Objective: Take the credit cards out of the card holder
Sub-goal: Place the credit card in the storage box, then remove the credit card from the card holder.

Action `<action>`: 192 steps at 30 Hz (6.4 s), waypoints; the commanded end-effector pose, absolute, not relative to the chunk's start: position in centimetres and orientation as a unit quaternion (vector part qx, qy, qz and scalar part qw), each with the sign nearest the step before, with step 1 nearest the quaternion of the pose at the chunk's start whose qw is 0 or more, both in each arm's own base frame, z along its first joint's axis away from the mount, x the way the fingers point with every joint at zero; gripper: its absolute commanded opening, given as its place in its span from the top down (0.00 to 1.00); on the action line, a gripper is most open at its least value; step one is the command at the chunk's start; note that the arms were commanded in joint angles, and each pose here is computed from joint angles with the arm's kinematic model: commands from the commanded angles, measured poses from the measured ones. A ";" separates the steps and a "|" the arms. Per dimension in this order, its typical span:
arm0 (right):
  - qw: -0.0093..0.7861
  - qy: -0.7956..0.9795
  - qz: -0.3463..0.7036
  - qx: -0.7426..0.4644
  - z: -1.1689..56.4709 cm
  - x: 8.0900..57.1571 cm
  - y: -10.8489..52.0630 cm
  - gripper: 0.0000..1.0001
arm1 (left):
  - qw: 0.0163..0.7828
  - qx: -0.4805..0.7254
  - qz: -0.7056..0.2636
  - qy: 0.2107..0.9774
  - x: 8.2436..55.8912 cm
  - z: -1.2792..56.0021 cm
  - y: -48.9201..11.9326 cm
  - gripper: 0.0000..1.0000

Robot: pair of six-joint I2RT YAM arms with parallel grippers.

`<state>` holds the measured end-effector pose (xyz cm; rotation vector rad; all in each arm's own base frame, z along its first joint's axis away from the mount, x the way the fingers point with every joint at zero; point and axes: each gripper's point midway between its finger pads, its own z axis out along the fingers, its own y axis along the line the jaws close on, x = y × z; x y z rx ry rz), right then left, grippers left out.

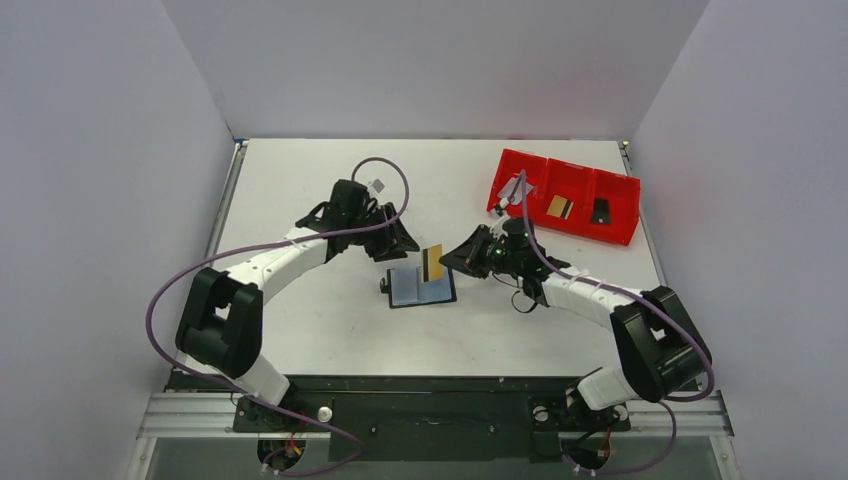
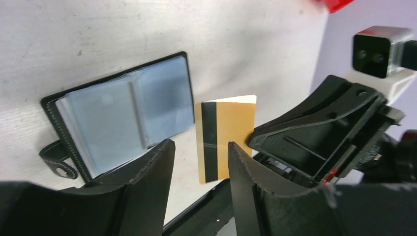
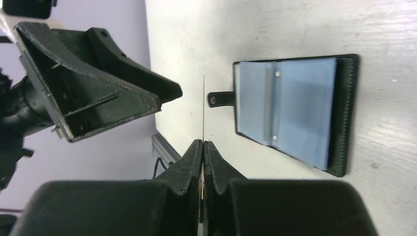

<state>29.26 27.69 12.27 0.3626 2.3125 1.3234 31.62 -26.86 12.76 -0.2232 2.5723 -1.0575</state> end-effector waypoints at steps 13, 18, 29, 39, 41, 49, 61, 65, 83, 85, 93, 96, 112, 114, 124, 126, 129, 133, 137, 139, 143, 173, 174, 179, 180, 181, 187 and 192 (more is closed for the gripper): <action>0.251 0.760 0.590 0.106 21.4 29.7 29.0 1.00 | 0.192 -0.057 -0.508 0.838 31.9 19.0 -28.6 0.58; 0.247 0.756 0.597 0.106 21.7 29.7 29.2 1.00 | 0.184 -0.061 -0.531 0.825 31.8 19.4 -29.0 0.61; 0.245 0.761 0.593 0.101 21.1 29.5 29.5 0.67 | 0.160 -0.085 -0.599 0.780 31.4 21.0 -30.0 1.00; 0.242 0.742 0.618 0.095 21.9 28.7 30.5 0.57 | 0.168 -0.115 -0.645 0.736 32.1 22.8 -30.2 1.00; 0.244 0.738 0.621 0.098 22.1 28.6 30.4 0.61 | 0.170 -0.120 -0.646 0.734 32.4 22.9 -30.2 1.00; 0.246 0.732 0.627 0.103 22.5 28.2 30.1 0.69 | 0.177 -0.140 -0.657 0.720 33.0 23.0 -29.7 1.00; 0.252 0.730 0.627 0.104 22.9 28.1 29.8 1.00 | 0.170 -0.134 -0.658 0.721 33.0 22.5 -29.8 0.98; 0.263 0.740 0.610 0.102 22.7 28.4 29.5 1.00 | 0.161 -0.138 -0.638 0.740 32.7 21.5 -29.6 0.70; 0.371 0.891 0.228 0.132 17.9 33.2 16.7 1.00 | 0.223 -0.099 -0.340 0.908 31.5 15.4 -22.6 0.50; 0.380 0.895 0.183 0.144 17.9 34.0 14.5 1.00 | 0.226 -0.090 -0.334 0.911 31.1 15.5 -22.3 0.49; 0.394 0.898 -0.017 0.197 18.3 37.0 5.0 1.00 | 0.230 -0.063 -0.320 0.917 30.1 16.0 -21.5 0.46; 0.399 0.888 -0.082 0.213 19.0 38.4 2.2 1.00 | 0.230 -0.057 -0.320 0.917 29.8 16.1 -21.4 0.46; 0.329 0.888 -0.258 0.190 16.2 47.2 -4.0 1.00 | 0.235 -0.041 -0.320 0.917 29.0 16.3 -21.0 0.46; 0.321 0.892 -0.259 0.186 15.7 47.9 -4.0 1.00 | 0.236 -0.040 -0.321 0.916 29.1 16.4 -21.1 0.46; 0.288 0.901 -0.275 0.172 12.7 49.1 -4.9 1.00 | 0.236 -0.038 -0.325 0.915 29.1 16.6 -21.2 0.46; 0.284 0.902 -0.278 0.170 12.3 49.2 -5.0 0.99 | 0.236 -0.038 -0.326 0.915 29.0 16.6 -21.2 0.46; 0.280 0.902 -0.283 0.168 12.2 49.4 -5.3 0.93 | 0.237 -0.040 -0.327 0.914 29.1 16.5 -21.3 0.46; 0.285 0.902 -0.277 0.170 13.0 49.6 -5.2 0.78 | 0.237 -0.043 -0.331 0.913 29.1 16.4 -21.4 0.46; 0.304 0.900 -0.257 0.178 14.9 49.7 -4.7 0.64 | 0.236 -0.044 -0.332 0.912 29.2 16.4 -21.4 0.46; 0.315 0.901 -0.237 0.180 15.8 49.7 -4.1 0.60 | 0.236 -0.044 -0.332 0.912 29.2 16.4 -21.4 0.46; 0.341 0.898 -0.198 0.196 18.4 49.2 -3.1 0.56 | 0.235 -0.045 -0.330 0.913 29.2 16.3 -21.4 0.46; 0.389 0.904 0.129 0.123 19.1 36.6 17.3 0.39 | 0.224 -0.070 -0.304 0.923 29.0 13.5 -20.5 0.46; 0.385 0.906 0.130 0.120 18.6 36.2 17.7 0.39 | 0.225 -0.071 -0.301 0.924 29.0 13.4 -20.4 0.46; 0.368 0.913 0.153 0.087 16.9 34.1 22.2 0.39 | 0.227 -0.079 -0.290 0.926 29.0 13.0 -20.1 0.46; 0.366 0.914 0.151 0.083 16.5 33.9 22.7 0.39 | 0.227 -0.081 -0.289 0.926 29.1 13.0 -20.0 0.46; 0.360 0.917 0.153 0.074 15.9 33.4 23.7 0.39 | 0.228 -0.082 -0.286 0.927 29.1 12.9 -19.9 0.46; 0.336 0.927 0.159 0.039 13.4 31.4 28.0 0.40 | 0.228 -0.094 -0.270 0.931 29.1 12.4 -19.0 0.46; 0.316 0.934 0.168 0.013 11.7 30.0 31.2 0.43 | 0.224 -0.102 -0.263 0.933 28.7 11.8 -18.2 0.46</action>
